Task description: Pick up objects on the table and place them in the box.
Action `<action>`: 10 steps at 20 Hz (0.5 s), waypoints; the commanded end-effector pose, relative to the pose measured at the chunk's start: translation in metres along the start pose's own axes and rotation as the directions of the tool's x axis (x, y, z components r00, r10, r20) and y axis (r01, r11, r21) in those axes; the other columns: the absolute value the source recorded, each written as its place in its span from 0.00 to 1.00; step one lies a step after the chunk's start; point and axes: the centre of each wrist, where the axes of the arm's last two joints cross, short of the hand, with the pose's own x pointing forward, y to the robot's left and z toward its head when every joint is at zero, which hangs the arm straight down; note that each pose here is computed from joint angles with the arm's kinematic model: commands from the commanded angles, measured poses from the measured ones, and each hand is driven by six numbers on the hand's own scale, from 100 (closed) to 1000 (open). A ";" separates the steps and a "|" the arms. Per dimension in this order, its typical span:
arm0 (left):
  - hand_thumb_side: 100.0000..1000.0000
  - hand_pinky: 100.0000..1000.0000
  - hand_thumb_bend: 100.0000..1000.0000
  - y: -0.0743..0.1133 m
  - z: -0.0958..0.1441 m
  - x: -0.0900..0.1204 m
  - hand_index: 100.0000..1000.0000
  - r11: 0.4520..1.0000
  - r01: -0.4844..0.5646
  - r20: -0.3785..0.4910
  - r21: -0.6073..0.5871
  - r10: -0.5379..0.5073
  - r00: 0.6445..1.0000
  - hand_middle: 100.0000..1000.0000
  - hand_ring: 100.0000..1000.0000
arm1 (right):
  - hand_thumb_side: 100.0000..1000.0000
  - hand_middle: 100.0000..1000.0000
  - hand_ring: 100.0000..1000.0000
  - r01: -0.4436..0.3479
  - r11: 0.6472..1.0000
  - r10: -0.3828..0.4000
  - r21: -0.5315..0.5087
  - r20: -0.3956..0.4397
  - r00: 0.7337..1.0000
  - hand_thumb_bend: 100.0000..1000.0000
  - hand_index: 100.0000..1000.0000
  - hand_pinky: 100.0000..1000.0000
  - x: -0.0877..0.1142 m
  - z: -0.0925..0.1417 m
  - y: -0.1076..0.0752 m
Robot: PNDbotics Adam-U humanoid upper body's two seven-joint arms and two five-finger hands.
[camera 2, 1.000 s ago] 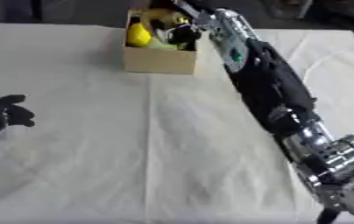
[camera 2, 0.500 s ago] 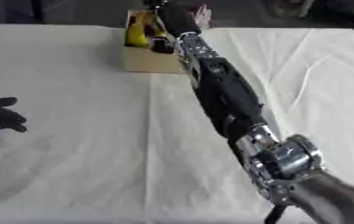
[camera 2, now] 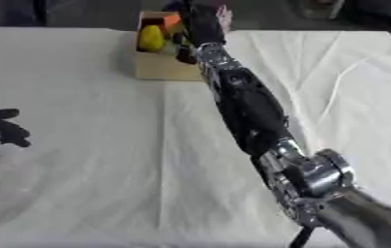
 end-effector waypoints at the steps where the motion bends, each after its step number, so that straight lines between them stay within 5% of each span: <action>1: 0.98 0.84 0.00 0.003 0.000 0.006 0.91 1.000 0.014 0.020 0.008 -0.014 1.000 0.61 0.63 | 0.19 0.99 0.94 0.006 0.997 -0.003 -0.074 0.030 1.000 0.00 1.00 0.94 -0.011 -0.013 -0.032; 2: 0.98 0.84 0.00 0.003 0.000 0.006 0.91 1.000 0.013 0.019 0.009 -0.014 1.000 0.61 0.63 | 0.20 1.00 0.94 0.015 0.997 -0.012 -0.075 0.044 0.999 0.00 1.00 0.95 -0.013 -0.013 -0.037; 4: 0.98 0.84 0.00 0.004 0.002 0.005 0.91 1.000 0.015 0.012 0.015 -0.015 1.000 0.61 0.63 | 0.02 1.00 0.95 0.046 0.995 -0.037 -0.089 0.097 0.995 0.00 1.00 0.97 -0.019 -0.014 -0.051; 10: 0.99 0.84 0.00 0.005 0.008 -0.001 0.91 0.999 0.017 -0.023 0.035 -0.016 1.000 0.61 0.63 | 0.00 1.00 0.98 0.203 0.976 -0.166 -0.077 0.333 0.928 0.00 1.00 1.00 -0.054 0.019 -0.089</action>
